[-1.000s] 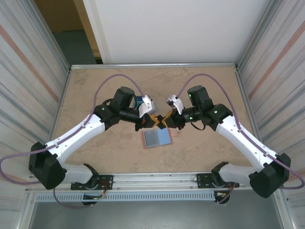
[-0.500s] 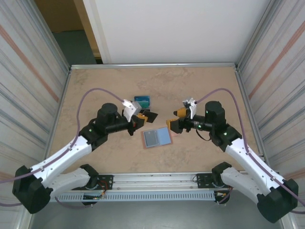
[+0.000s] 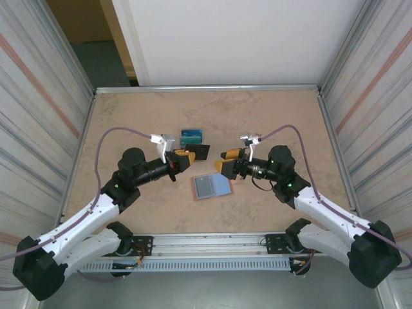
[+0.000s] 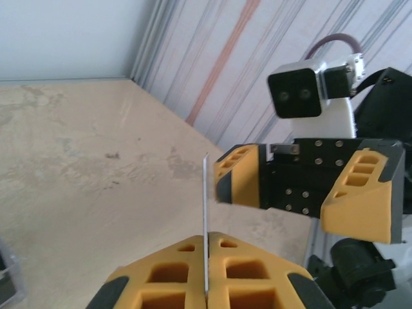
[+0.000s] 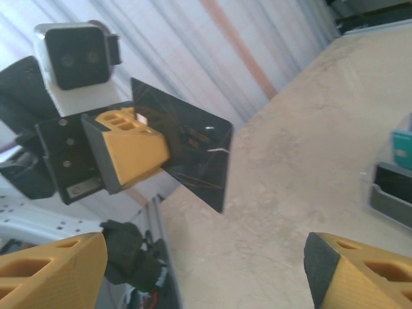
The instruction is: Take the credit cards out of the card holder
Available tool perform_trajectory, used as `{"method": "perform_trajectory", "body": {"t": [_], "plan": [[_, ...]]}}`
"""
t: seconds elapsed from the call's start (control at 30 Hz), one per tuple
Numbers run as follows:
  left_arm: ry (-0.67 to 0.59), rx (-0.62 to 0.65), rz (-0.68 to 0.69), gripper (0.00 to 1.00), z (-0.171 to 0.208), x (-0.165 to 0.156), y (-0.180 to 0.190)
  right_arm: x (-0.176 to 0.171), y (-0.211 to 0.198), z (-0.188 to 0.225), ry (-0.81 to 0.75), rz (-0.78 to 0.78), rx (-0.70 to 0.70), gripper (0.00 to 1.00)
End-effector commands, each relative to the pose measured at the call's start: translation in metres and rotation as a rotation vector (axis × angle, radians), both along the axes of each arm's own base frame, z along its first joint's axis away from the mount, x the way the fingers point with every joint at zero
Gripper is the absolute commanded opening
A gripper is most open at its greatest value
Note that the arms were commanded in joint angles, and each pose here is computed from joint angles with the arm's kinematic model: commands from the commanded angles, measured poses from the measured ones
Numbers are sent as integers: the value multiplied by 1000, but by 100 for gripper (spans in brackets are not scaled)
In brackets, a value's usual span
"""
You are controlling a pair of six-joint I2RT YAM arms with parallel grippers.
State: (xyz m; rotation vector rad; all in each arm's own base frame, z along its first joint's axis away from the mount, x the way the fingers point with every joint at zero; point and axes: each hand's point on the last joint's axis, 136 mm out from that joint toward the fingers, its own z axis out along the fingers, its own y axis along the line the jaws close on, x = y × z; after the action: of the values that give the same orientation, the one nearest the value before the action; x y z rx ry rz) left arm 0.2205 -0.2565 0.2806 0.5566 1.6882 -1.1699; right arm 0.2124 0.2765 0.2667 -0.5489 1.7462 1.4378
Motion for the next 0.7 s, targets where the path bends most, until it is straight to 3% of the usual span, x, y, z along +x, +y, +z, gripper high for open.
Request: {"method": "perform_trajectory", "body": {"t": [0.0,0.13,0.23,0.43,0.5,0.67], "plan": [[-22,-114,-87,0,23,-13,-5,-10,17,40,-97,108,78,76],[-26,-131,-130,0,27,-19,-8,-15,31,55,-140,172,97,65],[-32,-136,-134,0,28,-20,-8,-18,38,61,-160,207,100,50],[-30,-121,-129,0,26,-19,-8,-18,42,59,-152,226,80,1],[-28,-90,-126,12,23,-18,-7,-18,41,55,-149,221,52,0],[-111,58,-118,58,29,-19,0,-22,33,38,-141,201,-81,0]]}}
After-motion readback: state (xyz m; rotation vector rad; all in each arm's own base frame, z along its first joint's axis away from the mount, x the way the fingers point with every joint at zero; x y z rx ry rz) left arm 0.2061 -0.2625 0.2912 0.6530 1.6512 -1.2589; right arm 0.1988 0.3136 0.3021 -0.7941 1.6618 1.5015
